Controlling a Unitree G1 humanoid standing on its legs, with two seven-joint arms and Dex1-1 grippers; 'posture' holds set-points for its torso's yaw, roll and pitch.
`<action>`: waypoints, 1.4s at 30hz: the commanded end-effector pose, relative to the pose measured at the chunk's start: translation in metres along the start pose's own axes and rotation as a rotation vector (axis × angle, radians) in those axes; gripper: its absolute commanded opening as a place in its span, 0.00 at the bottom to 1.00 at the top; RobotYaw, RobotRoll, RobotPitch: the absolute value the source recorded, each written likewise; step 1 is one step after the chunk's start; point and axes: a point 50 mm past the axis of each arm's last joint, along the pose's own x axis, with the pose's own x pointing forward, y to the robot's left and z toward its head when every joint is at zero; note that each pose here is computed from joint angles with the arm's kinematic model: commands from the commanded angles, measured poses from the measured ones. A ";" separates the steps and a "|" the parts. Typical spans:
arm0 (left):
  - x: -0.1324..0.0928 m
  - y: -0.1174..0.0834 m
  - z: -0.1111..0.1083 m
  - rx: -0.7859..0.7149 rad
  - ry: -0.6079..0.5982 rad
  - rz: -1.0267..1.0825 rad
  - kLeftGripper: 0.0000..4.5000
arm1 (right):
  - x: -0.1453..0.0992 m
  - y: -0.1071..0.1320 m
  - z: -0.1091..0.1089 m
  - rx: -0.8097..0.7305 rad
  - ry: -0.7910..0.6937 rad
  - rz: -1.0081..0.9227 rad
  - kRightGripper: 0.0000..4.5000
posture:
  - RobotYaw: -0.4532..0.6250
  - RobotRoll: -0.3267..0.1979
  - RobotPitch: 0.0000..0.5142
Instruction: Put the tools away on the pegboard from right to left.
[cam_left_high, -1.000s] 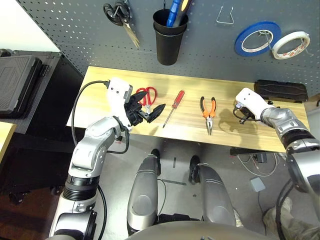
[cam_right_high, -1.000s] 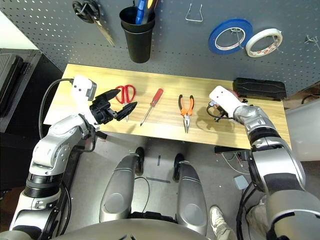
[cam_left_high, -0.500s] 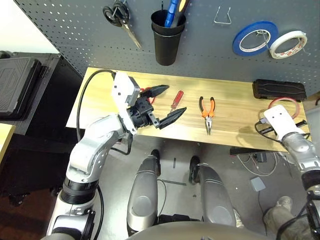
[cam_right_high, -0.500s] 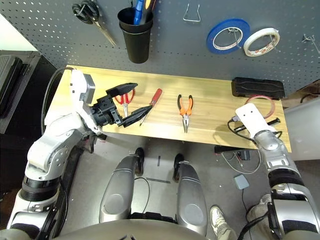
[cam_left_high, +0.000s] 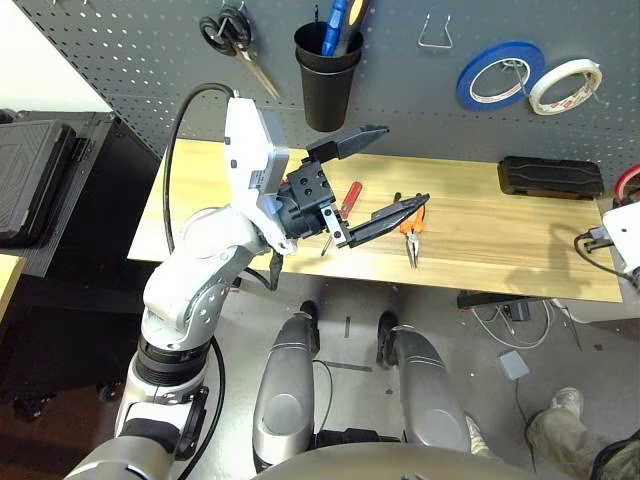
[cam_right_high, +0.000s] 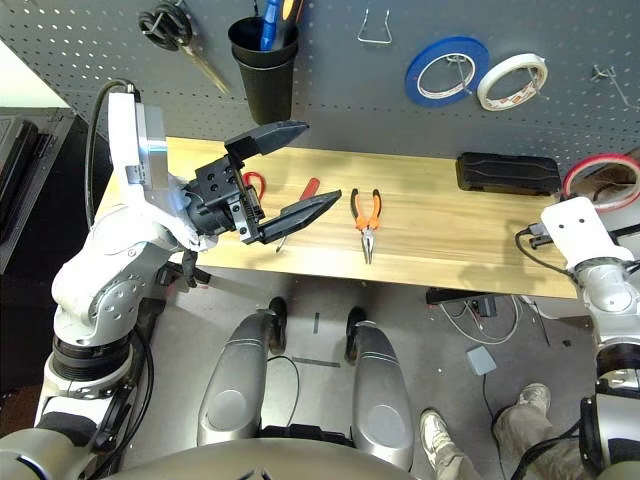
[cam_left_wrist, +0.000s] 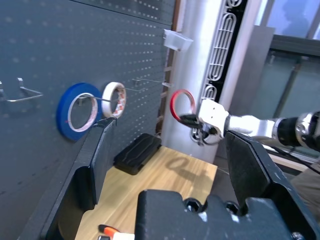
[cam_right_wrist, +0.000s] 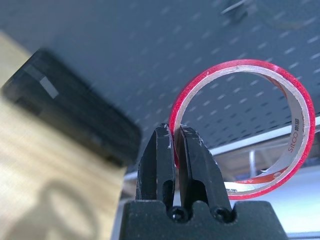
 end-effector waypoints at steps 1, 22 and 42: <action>0.005 -0.006 0.004 0.005 -0.021 -0.045 1.00 | 0.000 -0.009 -0.001 -0.011 -0.009 -0.014 0.01 | 0.54 0.62 0.61; 0.001 0.001 0.000 0.034 0.023 -0.015 1.00 | 0.081 -0.011 0.057 -0.041 0.104 0.042 0.01 | 0.58 0.62 0.56; -0.018 0.008 -0.042 -0.023 0.385 0.030 1.00 | 0.027 0.029 0.014 0.144 0.021 -0.009 0.99 | 0.57 0.62 0.61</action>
